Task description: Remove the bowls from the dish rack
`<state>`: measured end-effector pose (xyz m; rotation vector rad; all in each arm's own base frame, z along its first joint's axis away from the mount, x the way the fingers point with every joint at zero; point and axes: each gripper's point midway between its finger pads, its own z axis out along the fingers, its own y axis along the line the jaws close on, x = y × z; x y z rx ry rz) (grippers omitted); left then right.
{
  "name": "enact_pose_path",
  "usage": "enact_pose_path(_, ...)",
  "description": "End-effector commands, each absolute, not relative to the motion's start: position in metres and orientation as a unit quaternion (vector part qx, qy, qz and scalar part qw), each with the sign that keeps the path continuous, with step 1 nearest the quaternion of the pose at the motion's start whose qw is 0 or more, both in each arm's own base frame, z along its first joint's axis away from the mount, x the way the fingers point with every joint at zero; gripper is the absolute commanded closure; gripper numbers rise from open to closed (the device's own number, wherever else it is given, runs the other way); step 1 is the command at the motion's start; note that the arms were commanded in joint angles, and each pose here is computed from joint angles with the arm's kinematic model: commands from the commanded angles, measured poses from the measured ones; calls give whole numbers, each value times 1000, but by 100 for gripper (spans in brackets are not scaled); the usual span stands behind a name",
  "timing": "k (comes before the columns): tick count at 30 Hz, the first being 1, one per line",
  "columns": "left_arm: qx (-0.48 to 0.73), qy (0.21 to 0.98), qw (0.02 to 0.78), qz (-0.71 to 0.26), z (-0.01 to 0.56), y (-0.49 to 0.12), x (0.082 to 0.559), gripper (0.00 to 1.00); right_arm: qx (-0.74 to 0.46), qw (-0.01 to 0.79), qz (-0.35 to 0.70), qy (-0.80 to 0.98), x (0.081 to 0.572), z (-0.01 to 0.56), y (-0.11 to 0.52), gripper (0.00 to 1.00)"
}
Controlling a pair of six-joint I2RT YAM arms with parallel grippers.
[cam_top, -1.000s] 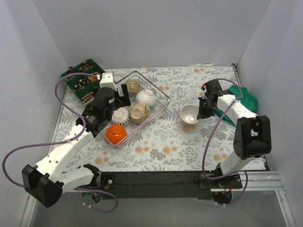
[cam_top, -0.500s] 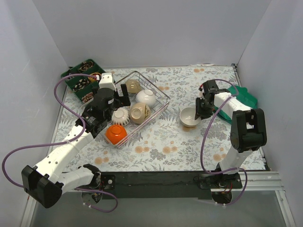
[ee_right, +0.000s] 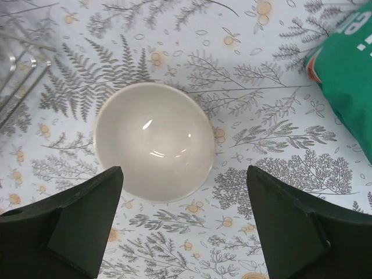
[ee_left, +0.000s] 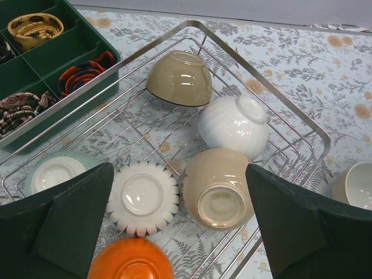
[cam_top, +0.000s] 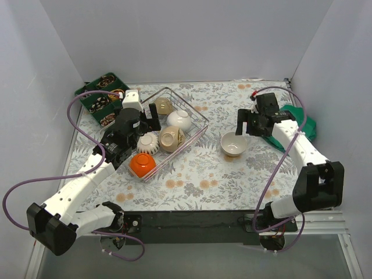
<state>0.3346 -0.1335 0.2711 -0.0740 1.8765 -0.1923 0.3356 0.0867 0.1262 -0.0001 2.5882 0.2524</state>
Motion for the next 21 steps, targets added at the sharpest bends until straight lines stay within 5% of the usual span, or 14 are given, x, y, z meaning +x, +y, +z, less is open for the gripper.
enact_pose_path(1, -31, 798, 595, -88, 277, -134, 335, 2, -28, 351, 121, 928, 344, 176, 113, 3)
enact_pose_path(10, -37, 800, 594, -75, 274, -129, 336, 2, -133, 433, 279, 847, 335, 230, 215, 1)
enact_pose_path(21, -54, 799, 596, -55, 272, -119, 339, 2, -205, 409, 431, 778, 328, 240, 318, 1)
